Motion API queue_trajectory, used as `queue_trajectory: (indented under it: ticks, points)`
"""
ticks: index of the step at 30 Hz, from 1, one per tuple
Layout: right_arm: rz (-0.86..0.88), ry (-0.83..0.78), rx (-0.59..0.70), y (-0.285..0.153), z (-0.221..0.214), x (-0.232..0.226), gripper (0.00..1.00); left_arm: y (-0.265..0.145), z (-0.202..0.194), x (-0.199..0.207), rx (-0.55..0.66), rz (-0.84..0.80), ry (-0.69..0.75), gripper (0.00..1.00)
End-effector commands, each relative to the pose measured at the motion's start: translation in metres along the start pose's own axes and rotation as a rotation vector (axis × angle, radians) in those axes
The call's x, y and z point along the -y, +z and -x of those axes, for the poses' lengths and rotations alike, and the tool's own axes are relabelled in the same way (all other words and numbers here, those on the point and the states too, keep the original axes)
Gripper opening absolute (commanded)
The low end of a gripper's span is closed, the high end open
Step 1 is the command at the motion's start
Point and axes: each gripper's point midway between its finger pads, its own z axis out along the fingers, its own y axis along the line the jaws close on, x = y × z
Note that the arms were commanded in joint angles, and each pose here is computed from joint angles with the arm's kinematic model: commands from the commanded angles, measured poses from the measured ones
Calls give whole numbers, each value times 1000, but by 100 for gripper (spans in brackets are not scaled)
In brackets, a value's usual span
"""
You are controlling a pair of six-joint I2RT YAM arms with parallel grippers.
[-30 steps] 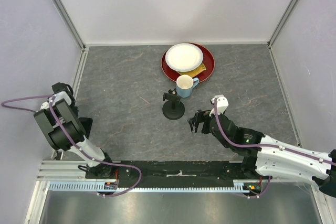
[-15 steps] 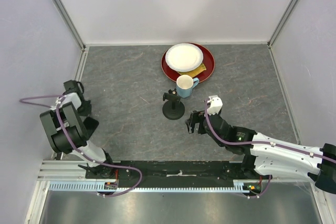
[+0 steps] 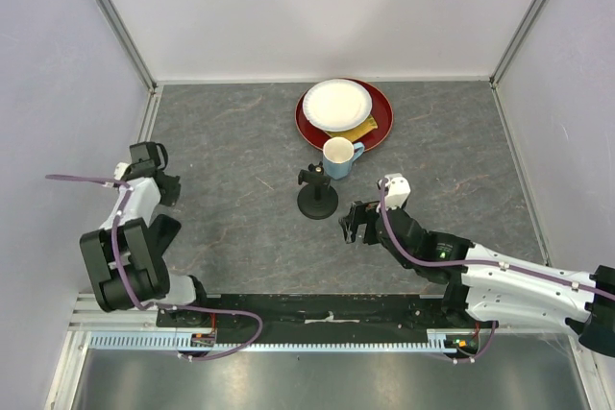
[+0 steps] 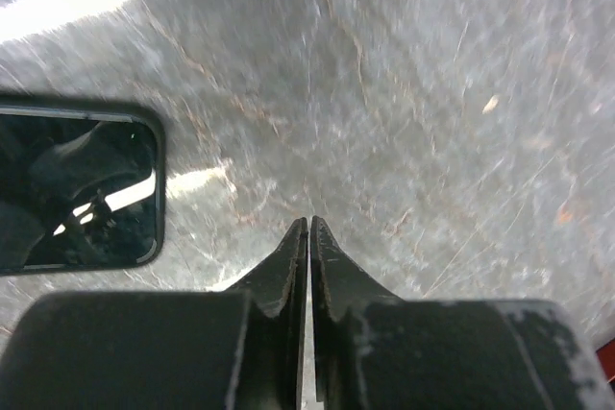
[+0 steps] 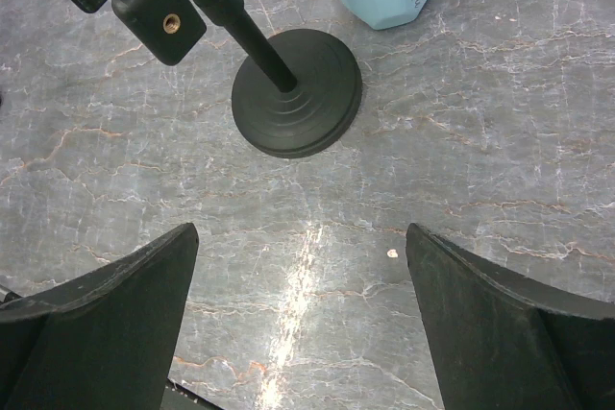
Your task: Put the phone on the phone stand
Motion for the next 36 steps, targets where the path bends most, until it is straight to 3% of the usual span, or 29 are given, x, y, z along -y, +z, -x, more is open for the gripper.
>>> queue_trajectory:
  ticks: [1, 7, 11, 16, 22, 30, 36]
  points:
    - [22, 32, 35, 2, 16, -12, 96, -4, 47, -5, 145, 2, -31, 9]
    - [39, 42, 25, 1, 16, -17, 95, 29, 63, -46, 33, 136, -196, 2]
    - [40, 43, 33, -2, 16, -14, 95, 41, 60, -51, -15, 115, -241, 2]
    - [45, 53, 42, -5, 18, -12, 95, 41, 62, -59, 2, 148, -241, 2]
    - [45, 62, 54, -9, 19, -8, 95, 41, 37, -78, -65, 234, -274, 2]
    - [52, 74, 69, -16, 20, -3, 96, 20, 44, -91, 31, 320, -238, 2]
    - [48, 72, 85, -21, 22, 3, 96, 18, 16, -108, -25, 318, -237, 2]
